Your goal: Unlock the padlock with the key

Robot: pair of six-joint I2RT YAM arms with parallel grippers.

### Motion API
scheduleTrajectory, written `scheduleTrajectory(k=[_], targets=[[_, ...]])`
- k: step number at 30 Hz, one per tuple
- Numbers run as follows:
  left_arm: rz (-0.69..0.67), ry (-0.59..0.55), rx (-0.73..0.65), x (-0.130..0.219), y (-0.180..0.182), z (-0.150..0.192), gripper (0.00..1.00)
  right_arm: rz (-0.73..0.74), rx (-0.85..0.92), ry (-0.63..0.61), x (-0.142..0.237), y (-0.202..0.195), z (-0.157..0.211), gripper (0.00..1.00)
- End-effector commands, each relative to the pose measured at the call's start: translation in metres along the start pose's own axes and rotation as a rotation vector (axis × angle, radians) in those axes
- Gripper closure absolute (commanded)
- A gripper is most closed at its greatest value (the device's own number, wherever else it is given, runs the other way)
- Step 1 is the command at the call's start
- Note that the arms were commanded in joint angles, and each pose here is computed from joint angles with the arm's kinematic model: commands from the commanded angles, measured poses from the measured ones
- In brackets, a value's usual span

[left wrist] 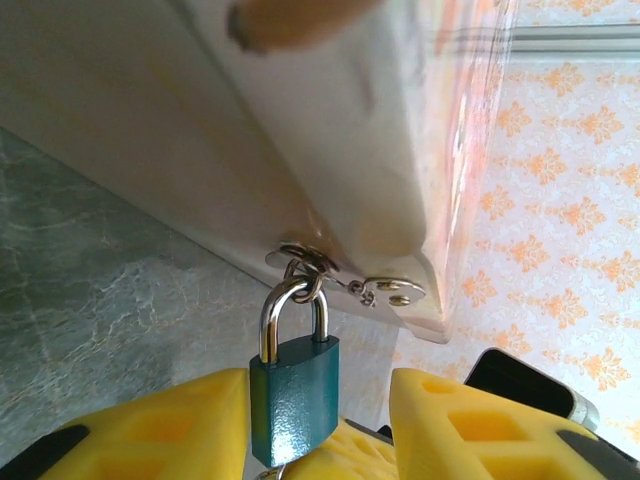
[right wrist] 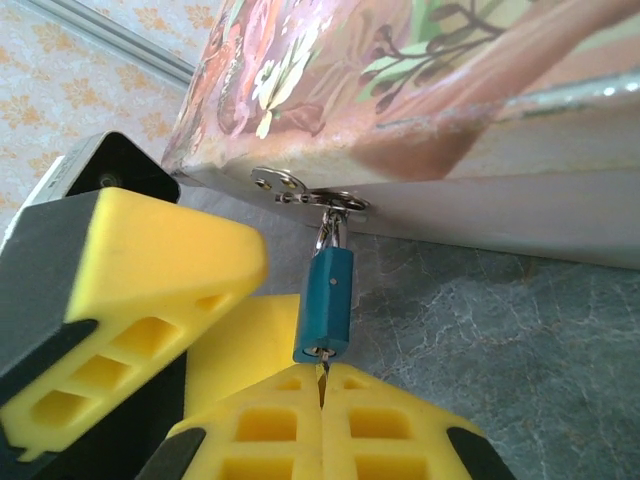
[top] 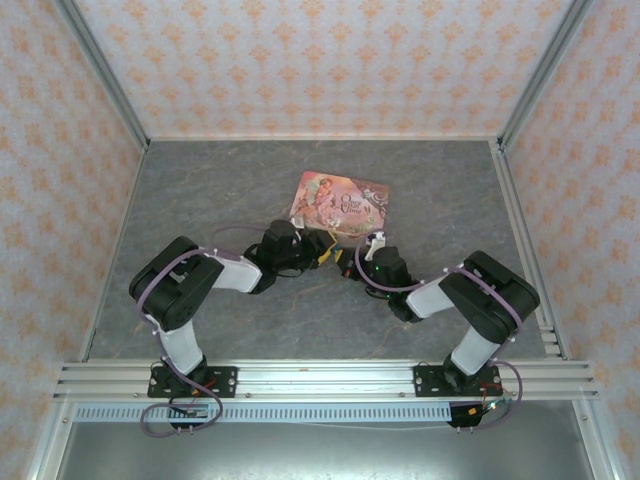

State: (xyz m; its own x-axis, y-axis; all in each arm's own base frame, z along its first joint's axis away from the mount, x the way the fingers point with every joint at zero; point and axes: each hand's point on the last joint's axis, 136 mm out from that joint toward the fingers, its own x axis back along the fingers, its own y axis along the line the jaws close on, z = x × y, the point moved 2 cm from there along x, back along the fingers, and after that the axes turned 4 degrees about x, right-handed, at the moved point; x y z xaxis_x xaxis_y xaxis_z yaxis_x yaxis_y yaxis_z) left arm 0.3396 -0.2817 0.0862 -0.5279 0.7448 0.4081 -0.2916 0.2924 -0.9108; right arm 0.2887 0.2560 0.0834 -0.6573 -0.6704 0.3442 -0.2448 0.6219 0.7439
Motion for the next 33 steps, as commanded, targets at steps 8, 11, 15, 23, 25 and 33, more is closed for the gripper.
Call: scheduleTrajectory(k=[8,11,15,23,25,33], targets=[[0.033,0.017,0.005,-0.010,-0.007,0.003,0.65,-0.071,-0.015,-0.059,-0.004,0.023,-0.018,1.00],[0.031,0.014,0.003,-0.009,-0.006,0.003,0.69,-0.069,-0.017,-0.058,-0.004,0.023,-0.017,1.00],[0.017,0.009,-0.002,-0.009,-0.005,0.002,0.77,-0.059,-0.018,-0.065,-0.002,0.020,-0.018,1.00],[-0.002,-0.002,-0.020,-0.003,-0.008,0.002,0.97,-0.007,0.010,-0.061,0.006,0.013,-0.016,0.83],[-0.008,-0.003,-0.030,-0.001,-0.010,0.002,1.00,0.024,0.029,-0.066,0.012,0.007,-0.015,0.76],[-0.044,0.009,-0.023,0.005,-0.017,0.005,1.00,0.150,0.278,-0.037,0.050,0.000,-0.018,0.53]])
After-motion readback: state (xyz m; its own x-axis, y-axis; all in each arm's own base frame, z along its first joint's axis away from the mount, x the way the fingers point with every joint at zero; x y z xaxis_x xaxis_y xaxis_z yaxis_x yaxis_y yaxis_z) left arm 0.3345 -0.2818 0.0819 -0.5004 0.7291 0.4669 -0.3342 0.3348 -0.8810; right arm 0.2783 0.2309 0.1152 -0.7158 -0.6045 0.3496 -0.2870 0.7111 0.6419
